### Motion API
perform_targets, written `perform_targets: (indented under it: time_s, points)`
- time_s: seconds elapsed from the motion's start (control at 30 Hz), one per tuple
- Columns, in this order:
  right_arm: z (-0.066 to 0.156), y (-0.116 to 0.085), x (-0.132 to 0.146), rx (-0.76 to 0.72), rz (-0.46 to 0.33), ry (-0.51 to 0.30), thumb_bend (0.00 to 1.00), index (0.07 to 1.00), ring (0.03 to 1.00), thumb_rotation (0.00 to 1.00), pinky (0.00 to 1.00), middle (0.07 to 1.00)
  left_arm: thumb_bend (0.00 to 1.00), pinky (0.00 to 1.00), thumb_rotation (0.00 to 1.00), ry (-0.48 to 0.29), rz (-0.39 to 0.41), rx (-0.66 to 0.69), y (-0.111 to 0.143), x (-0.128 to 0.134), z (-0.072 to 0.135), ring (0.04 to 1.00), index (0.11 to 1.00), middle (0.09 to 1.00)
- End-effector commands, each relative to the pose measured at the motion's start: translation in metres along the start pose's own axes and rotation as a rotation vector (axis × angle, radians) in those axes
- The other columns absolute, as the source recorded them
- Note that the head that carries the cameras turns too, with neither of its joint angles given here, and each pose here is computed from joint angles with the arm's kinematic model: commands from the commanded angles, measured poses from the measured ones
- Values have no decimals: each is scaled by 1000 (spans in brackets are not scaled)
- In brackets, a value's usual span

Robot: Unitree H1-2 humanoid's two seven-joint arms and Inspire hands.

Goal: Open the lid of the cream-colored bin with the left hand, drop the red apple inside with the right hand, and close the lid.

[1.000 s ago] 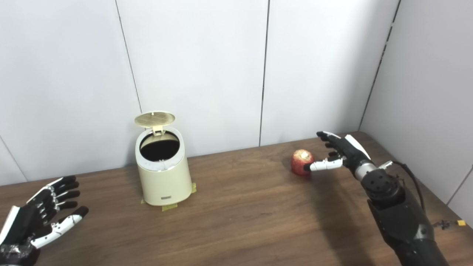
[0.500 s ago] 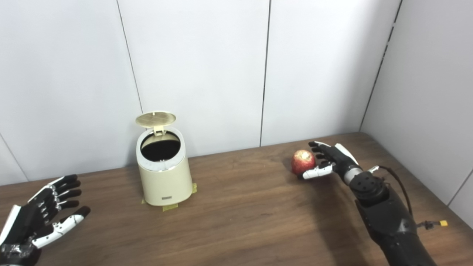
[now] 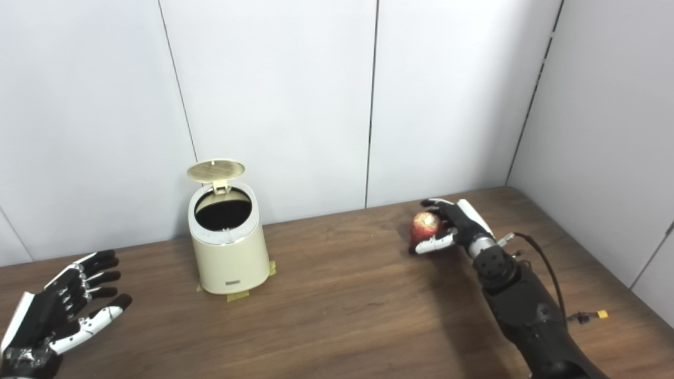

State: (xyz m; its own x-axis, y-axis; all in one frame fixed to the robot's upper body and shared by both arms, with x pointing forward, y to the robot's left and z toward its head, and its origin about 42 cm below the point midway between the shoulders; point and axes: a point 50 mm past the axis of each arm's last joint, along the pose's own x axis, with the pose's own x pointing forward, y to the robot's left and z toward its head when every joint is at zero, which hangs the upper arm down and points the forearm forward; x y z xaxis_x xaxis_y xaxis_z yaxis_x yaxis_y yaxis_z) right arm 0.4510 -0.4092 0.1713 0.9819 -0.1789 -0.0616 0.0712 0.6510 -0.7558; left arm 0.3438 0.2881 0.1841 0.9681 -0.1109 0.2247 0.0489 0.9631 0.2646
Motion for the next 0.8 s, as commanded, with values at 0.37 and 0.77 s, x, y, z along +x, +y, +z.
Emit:
perform_targets:
  time_s: [0.37, 0.77]
  points:
    - [13, -25, 10, -254, -94, -174, 520, 503, 458, 0, 539, 480, 584, 676, 45, -83, 2, 36, 6, 11, 14, 757, 806, 810]
    - [61, -30, -3, -128, -242, -317, 519, 489, 484, 0, 529, 473, 603, 651, 64, -76, -3, 47, 3, 10, 13, 741, 795, 800]
